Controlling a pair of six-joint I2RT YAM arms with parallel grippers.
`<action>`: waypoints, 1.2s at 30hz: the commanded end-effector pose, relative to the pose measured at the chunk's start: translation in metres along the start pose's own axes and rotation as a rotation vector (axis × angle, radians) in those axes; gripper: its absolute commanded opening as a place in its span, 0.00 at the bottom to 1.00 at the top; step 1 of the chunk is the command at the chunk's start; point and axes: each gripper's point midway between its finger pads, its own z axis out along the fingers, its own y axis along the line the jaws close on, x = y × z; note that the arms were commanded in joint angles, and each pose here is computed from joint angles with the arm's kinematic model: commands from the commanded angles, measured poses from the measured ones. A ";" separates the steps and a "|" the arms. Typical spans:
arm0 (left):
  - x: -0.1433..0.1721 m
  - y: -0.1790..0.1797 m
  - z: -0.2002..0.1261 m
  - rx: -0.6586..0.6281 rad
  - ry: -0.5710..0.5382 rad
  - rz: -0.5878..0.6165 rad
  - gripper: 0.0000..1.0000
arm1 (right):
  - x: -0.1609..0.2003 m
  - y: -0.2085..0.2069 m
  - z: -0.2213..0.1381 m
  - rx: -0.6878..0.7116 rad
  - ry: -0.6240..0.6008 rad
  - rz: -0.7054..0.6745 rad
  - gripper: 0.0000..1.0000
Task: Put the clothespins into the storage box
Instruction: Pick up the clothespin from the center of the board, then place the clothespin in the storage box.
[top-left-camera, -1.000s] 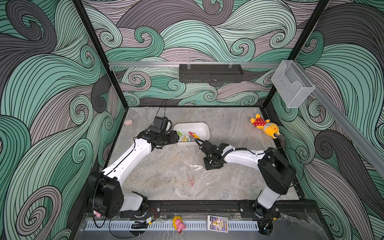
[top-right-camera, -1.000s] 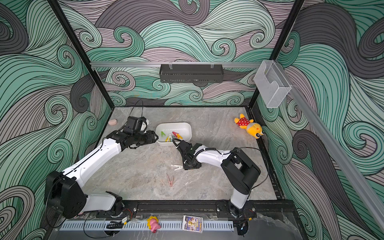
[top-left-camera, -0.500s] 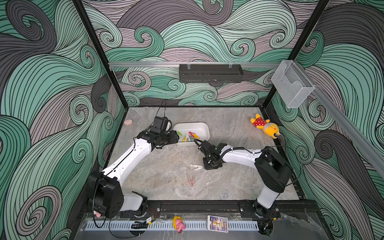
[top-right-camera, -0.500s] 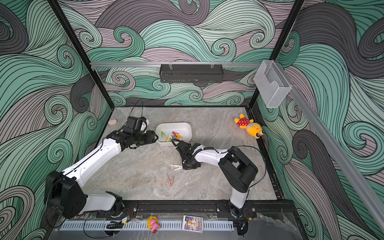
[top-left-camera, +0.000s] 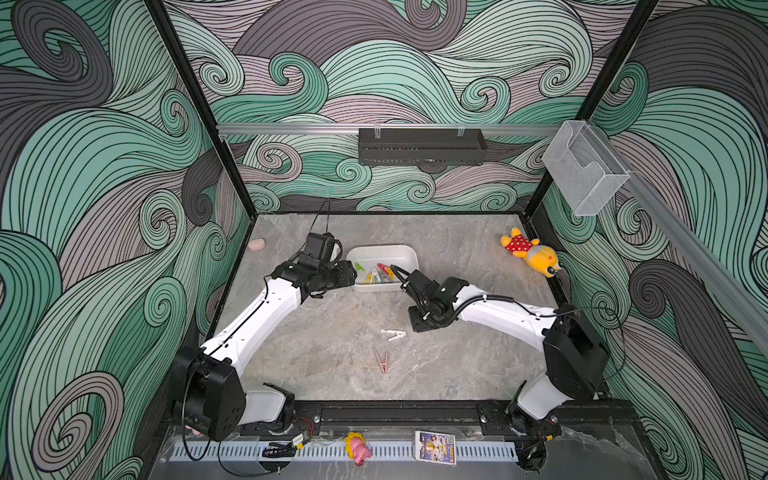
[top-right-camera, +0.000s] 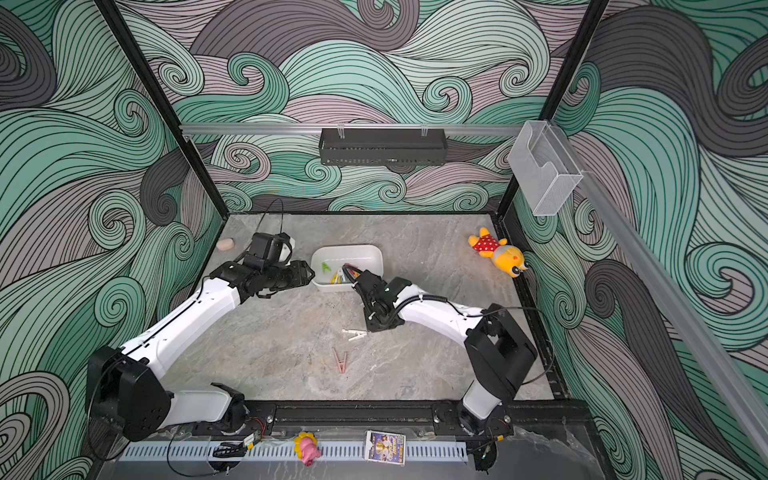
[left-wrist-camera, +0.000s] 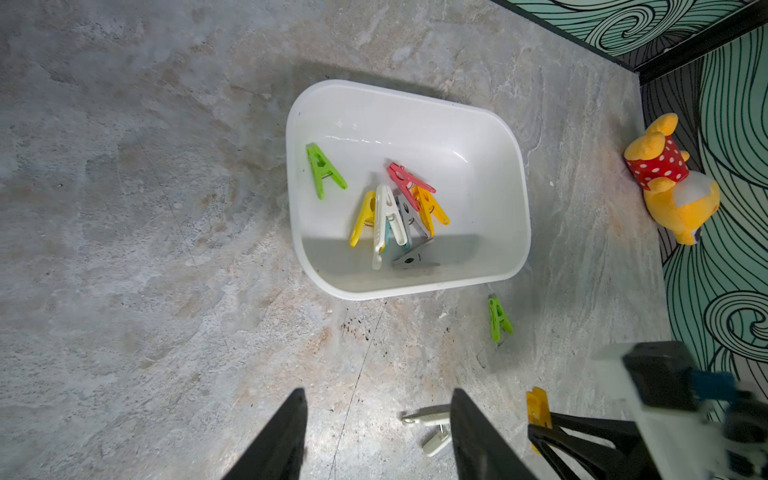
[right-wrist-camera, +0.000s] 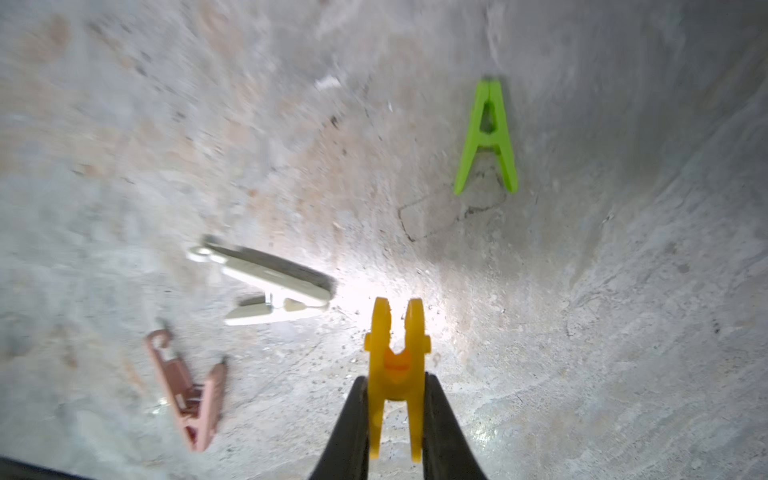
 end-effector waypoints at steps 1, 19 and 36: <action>-0.002 0.005 -0.010 -0.022 -0.017 0.003 0.58 | -0.020 -0.005 -0.027 0.021 -0.041 -0.041 0.21; 0.003 0.032 -0.031 -0.127 -0.067 -0.040 0.59 | -0.167 0.015 0.010 -0.098 -0.111 -0.129 0.22; 0.007 0.043 -0.047 -0.175 -0.104 -0.066 0.60 | -0.178 0.001 0.077 -0.059 -0.029 -0.137 0.24</action>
